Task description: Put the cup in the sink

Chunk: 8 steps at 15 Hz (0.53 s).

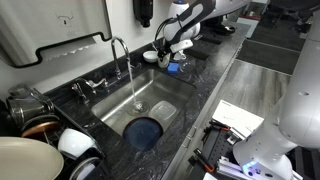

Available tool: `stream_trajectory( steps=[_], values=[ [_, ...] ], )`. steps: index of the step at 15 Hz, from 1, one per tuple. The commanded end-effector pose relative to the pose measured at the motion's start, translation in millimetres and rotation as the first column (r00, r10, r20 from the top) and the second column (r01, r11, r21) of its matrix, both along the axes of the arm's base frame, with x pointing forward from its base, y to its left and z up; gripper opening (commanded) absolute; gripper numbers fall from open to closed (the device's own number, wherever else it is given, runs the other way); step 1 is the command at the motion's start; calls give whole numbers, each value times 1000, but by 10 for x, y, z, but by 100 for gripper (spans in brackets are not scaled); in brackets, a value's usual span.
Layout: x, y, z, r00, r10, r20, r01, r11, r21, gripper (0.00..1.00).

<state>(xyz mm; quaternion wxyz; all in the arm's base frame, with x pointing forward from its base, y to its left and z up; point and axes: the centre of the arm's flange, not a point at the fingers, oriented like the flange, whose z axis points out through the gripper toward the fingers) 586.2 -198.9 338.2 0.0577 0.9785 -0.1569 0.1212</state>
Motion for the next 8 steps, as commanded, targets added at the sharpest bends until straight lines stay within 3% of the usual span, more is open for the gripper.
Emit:
stream_trajectory(
  steps=[1, 8],
  values=[
    [266, -193, -160, 999, -42, -1, 42, 999, -1, 100],
    [395, -402, -371, 980, -184, -74, 187, 982, 27, 100]
  ],
)
